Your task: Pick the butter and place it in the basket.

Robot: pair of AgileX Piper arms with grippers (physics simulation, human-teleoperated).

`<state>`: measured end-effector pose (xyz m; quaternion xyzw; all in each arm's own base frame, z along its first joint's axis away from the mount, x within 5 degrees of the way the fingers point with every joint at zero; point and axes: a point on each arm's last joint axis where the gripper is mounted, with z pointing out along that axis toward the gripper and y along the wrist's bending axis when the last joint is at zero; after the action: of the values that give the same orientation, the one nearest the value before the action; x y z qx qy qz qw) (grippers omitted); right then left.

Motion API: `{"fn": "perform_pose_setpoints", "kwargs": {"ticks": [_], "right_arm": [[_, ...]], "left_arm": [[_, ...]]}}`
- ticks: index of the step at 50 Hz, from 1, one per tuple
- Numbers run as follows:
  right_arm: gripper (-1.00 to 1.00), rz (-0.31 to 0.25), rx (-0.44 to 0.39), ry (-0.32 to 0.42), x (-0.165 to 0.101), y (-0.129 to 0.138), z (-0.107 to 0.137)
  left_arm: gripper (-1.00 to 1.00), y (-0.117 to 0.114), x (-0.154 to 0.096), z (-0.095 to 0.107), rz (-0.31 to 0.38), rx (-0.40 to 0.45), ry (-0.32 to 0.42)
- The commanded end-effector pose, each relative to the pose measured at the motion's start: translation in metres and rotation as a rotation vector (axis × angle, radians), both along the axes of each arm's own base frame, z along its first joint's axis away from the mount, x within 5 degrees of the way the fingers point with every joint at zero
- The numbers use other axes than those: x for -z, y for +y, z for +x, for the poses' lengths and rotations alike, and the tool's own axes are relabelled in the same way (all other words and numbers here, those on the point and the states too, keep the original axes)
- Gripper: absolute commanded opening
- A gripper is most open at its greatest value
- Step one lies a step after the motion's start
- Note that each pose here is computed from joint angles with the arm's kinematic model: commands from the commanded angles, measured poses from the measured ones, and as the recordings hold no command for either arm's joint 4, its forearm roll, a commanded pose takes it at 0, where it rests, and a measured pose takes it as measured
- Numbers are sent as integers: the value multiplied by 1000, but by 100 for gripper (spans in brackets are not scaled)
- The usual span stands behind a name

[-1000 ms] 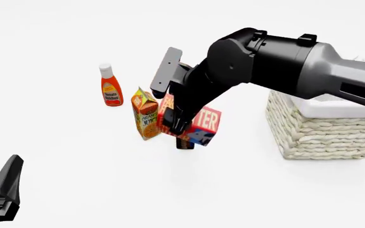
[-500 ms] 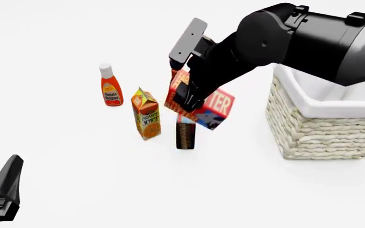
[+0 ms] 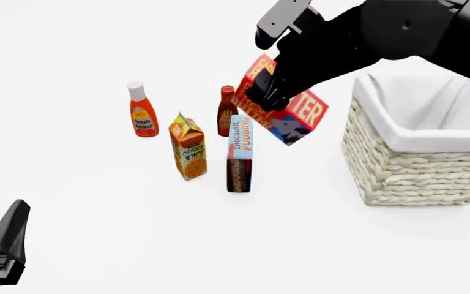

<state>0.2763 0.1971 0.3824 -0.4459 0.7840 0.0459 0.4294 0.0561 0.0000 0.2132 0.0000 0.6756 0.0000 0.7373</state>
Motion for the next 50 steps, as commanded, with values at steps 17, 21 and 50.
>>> {"fn": "perform_pose_setpoints", "kwargs": {"ticks": [17, 21, 50], "right_arm": [[-100, 170, 143, -111, -36, -39, -9], [-100, 180, 149, -124, -40, -41, -10], [-100, 293, 218, -204, -70, -64, -22]], "left_arm": [[100, 0, 0, 0, 0, 0, 0], [100, 0, 0, 0, 0, 0, 0], [100, 0, 0, 0, 0, 0, 0]]}}
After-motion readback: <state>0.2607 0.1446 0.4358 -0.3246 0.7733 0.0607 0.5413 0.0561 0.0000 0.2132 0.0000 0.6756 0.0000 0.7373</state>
